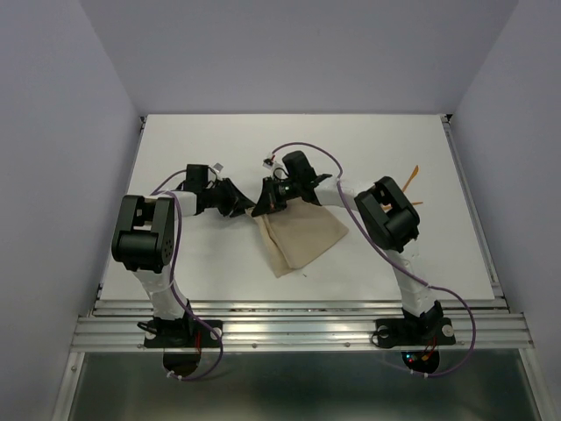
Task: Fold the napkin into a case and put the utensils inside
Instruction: Pick up the lower triangle-folded napkin from the center of the board.
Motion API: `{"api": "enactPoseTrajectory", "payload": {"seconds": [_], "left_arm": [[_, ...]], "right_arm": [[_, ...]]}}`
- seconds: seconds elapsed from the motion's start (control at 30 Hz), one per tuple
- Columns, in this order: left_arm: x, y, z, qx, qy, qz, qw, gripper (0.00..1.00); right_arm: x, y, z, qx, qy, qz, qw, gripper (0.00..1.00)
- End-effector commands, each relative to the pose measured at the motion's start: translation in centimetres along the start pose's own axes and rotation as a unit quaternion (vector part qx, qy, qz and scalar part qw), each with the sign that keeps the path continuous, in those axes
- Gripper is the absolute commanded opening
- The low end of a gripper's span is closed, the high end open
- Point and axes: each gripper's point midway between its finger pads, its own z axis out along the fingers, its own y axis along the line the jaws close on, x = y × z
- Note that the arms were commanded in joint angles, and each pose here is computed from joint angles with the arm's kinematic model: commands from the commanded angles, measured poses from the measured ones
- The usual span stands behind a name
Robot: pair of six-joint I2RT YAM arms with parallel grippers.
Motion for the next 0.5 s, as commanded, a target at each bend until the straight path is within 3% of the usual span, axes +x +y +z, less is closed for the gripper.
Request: {"api": "enactPoseTrajectory", "payload": {"seconds": [0.0,0.03,0.07,0.1,0.13,0.17,0.2,0.27,0.33,0.37,0.47], "left_arm": [[0.8,-0.4,0.0,0.014,0.014,0.003,1.0,0.26],[0.9,-0.4,0.0,0.014,0.015,0.001,1.0,0.2],[1.0,-0.3,0.0,0.013,0.016,-0.001,1.0,0.04],[1.0,-0.2,0.0,0.011,0.018,-0.004,1.0,0.0],[1.1,-0.1,0.0,0.009,0.018,-0.006,1.0,0.0],[1.1,0.0,0.0,0.006,0.018,-0.009,1.0,0.0],[1.2,0.0,0.0,0.005,0.018,-0.012,1.0,0.0],[1.1,0.1,0.0,0.0,0.015,-0.015,1.0,0.0],[1.1,0.2,-0.1,-0.008,0.015,-0.022,1.0,0.0],[1.0,0.2,-0.2,-0.011,0.013,-0.023,1.0,0.0],[0.8,0.0,-0.3,-0.013,0.008,-0.028,0.999,0.0]], "right_arm": [[-1.6,1.1,-0.7,0.003,-0.029,-0.032,0.999,0.01],[-1.6,1.0,-0.8,0.009,-0.031,-0.032,0.999,0.01],[-1.7,1.0,-0.9,0.015,-0.033,-0.032,0.999,0.05],[-1.8,0.8,-0.9,0.023,-0.037,-0.032,0.999,0.15],[-2.1,0.8,-1.3,0.036,-0.044,-0.034,0.998,0.3],[-2.3,0.9,-1.6,0.043,-0.049,-0.037,0.997,0.35],[-2.7,0.6,-1.9,0.06,-0.061,-0.043,0.995,0.52],[-2.6,0.7,-3.2,0.091,-0.067,-0.047,0.992,0.64],[-3.1,-0.3,-4.4,0.152,-0.09,-0.067,0.982,0.73],[-1.5,-0.5,-4.1,0.174,-0.078,-0.071,0.979,0.73],[-1.6,-0.2,-5.9,0.269,-0.116,-0.123,0.948,0.73]]}}
